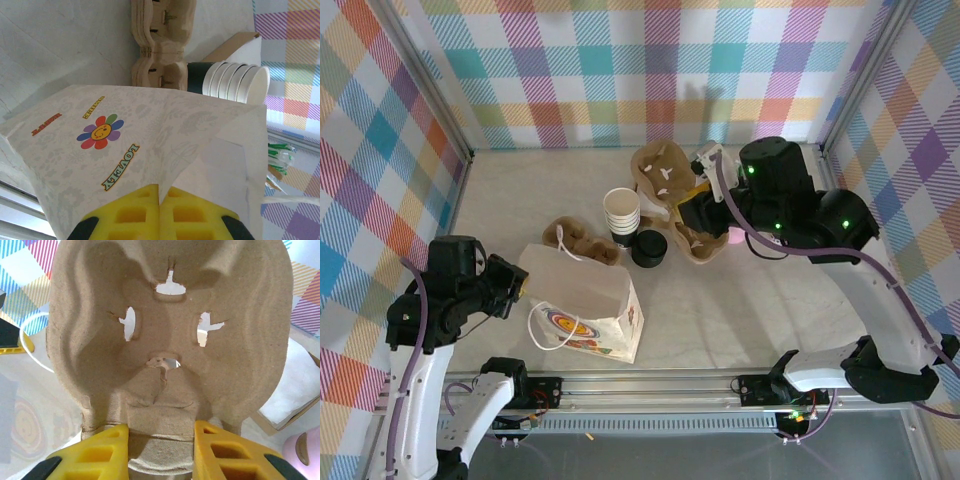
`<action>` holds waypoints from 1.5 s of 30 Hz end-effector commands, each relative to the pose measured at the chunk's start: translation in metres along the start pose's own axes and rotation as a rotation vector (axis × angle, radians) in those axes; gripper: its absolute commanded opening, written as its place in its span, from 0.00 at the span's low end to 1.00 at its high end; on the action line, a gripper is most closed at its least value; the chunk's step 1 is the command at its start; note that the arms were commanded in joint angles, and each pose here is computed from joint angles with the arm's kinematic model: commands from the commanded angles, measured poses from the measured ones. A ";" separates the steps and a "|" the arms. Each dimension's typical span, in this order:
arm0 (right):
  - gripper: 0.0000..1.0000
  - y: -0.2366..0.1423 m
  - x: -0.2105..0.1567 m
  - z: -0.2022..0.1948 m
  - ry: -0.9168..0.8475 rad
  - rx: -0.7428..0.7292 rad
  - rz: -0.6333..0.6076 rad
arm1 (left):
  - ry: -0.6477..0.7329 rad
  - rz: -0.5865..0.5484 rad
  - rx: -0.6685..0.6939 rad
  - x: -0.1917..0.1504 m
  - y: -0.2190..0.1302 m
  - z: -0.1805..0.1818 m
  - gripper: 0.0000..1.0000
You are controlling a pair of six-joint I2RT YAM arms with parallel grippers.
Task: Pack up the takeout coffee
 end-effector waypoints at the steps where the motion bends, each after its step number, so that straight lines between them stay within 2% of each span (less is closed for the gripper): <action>1: 0.29 -0.001 0.010 -0.001 -0.008 0.010 -0.044 | -0.040 -0.013 -0.026 -0.001 0.002 0.002 0.00; 6: 0.30 0.002 0.012 -0.001 -0.023 0.008 -0.041 | -0.051 -0.036 -0.028 0.001 0.006 0.003 0.00; 12: 0.30 0.009 0.015 -0.001 -0.029 0.017 -0.040 | -0.001 -0.073 -0.064 0.004 0.017 -0.014 0.00; 21: 0.30 0.008 0.018 -0.002 -0.032 0.007 -0.049 | 0.072 -0.050 -0.034 -0.013 0.039 -0.030 0.01; 22: 0.30 0.008 0.018 -0.002 -0.031 0.005 -0.049 | 0.077 -0.049 -0.032 -0.014 0.038 -0.030 0.07; 24: 0.30 0.007 0.018 -0.003 -0.035 -0.001 -0.051 | 0.090 -0.059 -0.015 -0.013 0.033 -0.028 0.30; 28: 0.30 0.006 0.018 -0.002 -0.052 0.010 -0.049 | 0.190 -0.123 0.026 -0.007 0.005 -0.029 0.59; 29: 0.30 0.006 0.017 -0.001 -0.058 0.018 -0.046 | 0.233 -0.141 0.036 -0.006 -0.003 -0.032 0.63; 32: 0.30 0.007 0.015 0.002 -0.068 0.044 -0.036 | 0.392 -0.168 0.051 -0.004 -0.026 -0.047 0.64; 34: 0.30 0.006 0.013 0.005 -0.067 0.065 -0.030 | 0.534 -0.173 0.041 -0.004 -0.037 -0.063 0.61; 37: 0.30 0.005 0.009 0.009 -0.062 0.097 -0.025 | 0.819 -0.142 0.000 -0.011 -0.047 -0.098 0.55; 41: 0.30 -0.002 -0.001 0.011 -0.049 0.103 -0.022 | 1.150 0.012 -0.020 -0.028 -0.032 -0.135 0.52; 45: 0.31 -0.013 -0.010 0.011 -0.048 0.087 -0.013 | 1.476 0.181 -0.086 -0.052 -0.008 -0.149 0.52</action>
Point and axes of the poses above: each hand's point on the last joint's axis, 136 mm out from that joint toward the fingers, its own y axis out along the fingers, its own z axis along the line the jaws close on, x = y × z, the point moved 6 cm from there along -y, back along the fingers, and after that the axes turned 7 degrees about -y, right-handed, at the moved point
